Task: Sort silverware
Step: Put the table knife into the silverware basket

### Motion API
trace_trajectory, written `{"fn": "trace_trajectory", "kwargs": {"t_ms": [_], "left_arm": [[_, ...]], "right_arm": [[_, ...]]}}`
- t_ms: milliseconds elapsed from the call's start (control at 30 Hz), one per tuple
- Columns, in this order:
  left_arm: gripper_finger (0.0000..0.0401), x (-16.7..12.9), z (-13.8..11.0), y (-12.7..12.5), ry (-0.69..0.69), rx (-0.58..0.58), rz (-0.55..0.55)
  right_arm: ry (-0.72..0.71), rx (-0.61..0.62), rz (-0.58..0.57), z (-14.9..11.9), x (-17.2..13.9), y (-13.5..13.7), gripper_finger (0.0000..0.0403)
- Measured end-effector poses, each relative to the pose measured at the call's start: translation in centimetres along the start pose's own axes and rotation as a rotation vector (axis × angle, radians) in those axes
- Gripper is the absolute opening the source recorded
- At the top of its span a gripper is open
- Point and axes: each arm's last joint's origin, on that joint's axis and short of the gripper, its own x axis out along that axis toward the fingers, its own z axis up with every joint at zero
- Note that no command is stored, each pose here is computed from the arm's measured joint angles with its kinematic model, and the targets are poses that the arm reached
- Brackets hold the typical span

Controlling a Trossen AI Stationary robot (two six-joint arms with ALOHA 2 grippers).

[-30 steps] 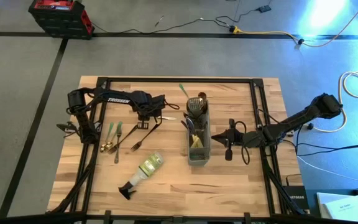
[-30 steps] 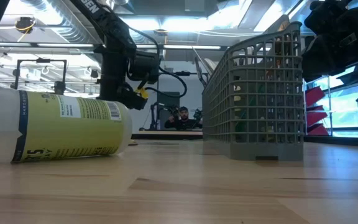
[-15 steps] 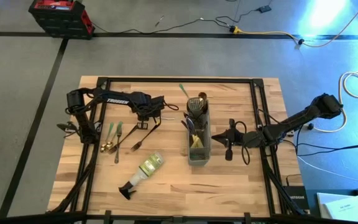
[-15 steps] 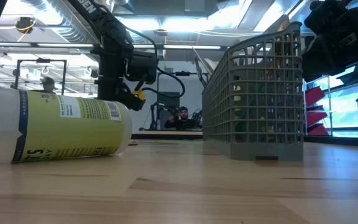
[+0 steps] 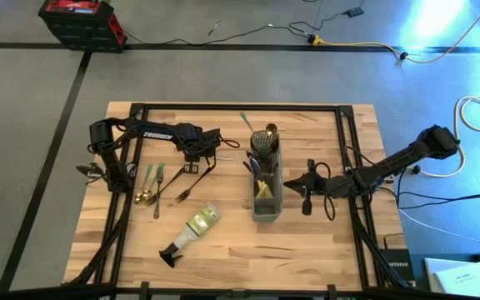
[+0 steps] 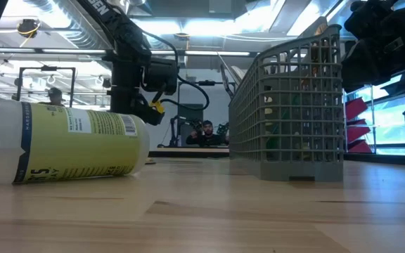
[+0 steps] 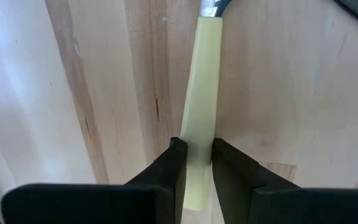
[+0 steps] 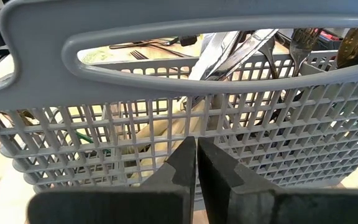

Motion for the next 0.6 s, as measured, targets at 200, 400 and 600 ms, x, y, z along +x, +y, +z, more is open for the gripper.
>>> {"fn": "trace_trajectory", "kwargs": {"t_ms": [200, 400, 600], "left_arm": [[0.0054, -0.9, 0.1, -0.2, 0.073, 0.015, 0.042], [0.0054, -2.2, 0.5, -0.1, 0.092, -0.010, 0.006], [0.0054, -3.1, 0.9, -0.2, 0.089, -0.012, 0.016]], "right_arm": [[0.000, 0.000, 0.000, 0.0, 0.0, 0.0, 0.0000], [0.000, 0.000, 0.001, 0.0, 0.0, 0.0, 0.0000], [0.000, 0.000, 0.001, 0.0, 0.0, 0.0, 0.0000]]}}
